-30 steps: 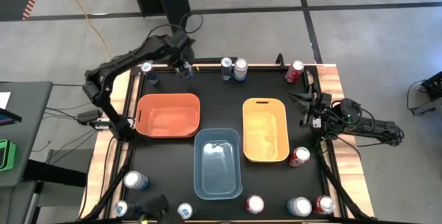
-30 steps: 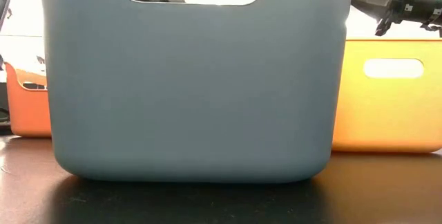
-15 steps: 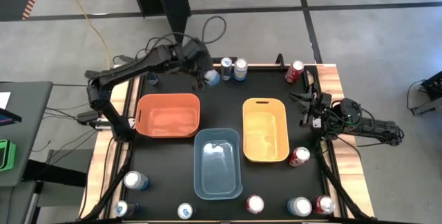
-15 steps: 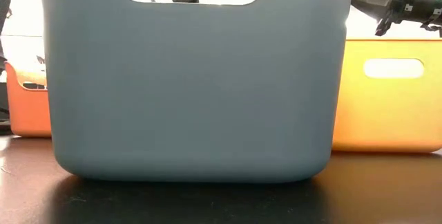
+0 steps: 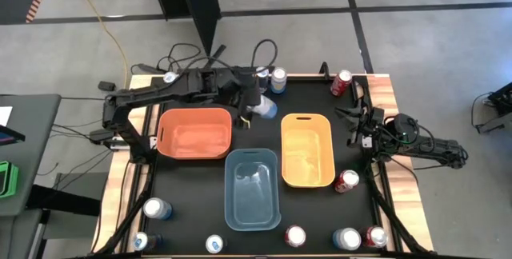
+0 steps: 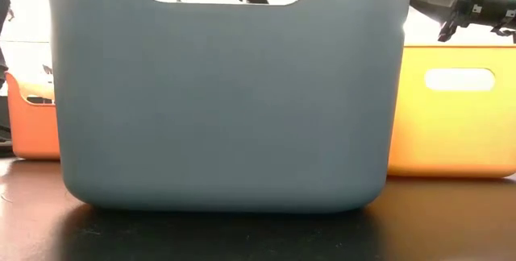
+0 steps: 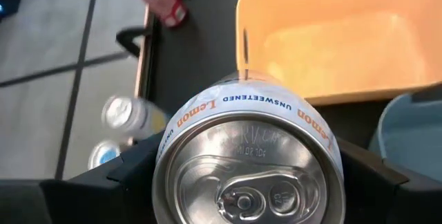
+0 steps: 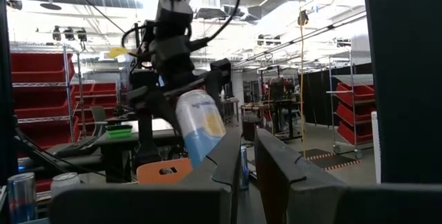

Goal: Sort soda cans
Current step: Put the top left blue-white soda can into the blue bin

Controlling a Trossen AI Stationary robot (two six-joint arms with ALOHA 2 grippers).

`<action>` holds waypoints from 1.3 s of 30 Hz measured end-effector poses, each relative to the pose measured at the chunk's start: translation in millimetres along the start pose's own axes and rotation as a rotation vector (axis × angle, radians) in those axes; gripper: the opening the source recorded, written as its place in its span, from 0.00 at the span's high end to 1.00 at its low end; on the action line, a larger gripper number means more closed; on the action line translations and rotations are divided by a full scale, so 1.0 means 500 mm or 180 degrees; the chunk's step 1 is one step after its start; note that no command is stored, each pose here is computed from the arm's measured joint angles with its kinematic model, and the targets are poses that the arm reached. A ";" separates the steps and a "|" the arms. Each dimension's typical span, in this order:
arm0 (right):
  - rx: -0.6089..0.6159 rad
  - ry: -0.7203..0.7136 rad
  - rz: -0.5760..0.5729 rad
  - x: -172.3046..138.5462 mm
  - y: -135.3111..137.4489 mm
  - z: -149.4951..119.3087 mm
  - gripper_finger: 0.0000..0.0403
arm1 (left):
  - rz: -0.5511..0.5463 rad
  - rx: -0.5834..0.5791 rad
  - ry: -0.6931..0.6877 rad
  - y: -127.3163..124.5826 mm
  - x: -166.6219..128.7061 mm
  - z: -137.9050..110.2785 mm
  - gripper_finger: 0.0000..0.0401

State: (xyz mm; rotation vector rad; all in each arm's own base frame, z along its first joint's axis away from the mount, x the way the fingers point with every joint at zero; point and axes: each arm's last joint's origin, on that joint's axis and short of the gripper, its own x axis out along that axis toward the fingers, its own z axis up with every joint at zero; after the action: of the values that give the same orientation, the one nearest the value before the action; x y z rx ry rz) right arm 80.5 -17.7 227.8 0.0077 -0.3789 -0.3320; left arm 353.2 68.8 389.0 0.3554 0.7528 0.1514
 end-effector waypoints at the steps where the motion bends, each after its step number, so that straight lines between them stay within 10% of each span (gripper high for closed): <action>1: 0.0001 -0.0008 -0.0001 0.000 0.000 0.000 0.85 | -0.0016 0.0010 -0.0066 -0.005 0.007 0.006 0.24; 22: -0.0050 0.0306 0.0027 0.030 0.007 0.004 0.85 | -0.0390 0.0355 0.0147 -0.047 0.183 0.095 0.24; 39: -0.0034 0.0373 0.0118 0.040 0.015 0.009 0.85 | -0.0586 0.0738 0.0142 -0.104 0.212 0.120 0.24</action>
State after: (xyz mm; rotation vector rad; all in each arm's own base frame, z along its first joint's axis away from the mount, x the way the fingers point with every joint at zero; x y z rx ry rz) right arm 98.6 -16.5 239.8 0.0095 -0.2608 -0.2955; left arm 471.4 32.4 342.4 0.5016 0.8453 -0.1027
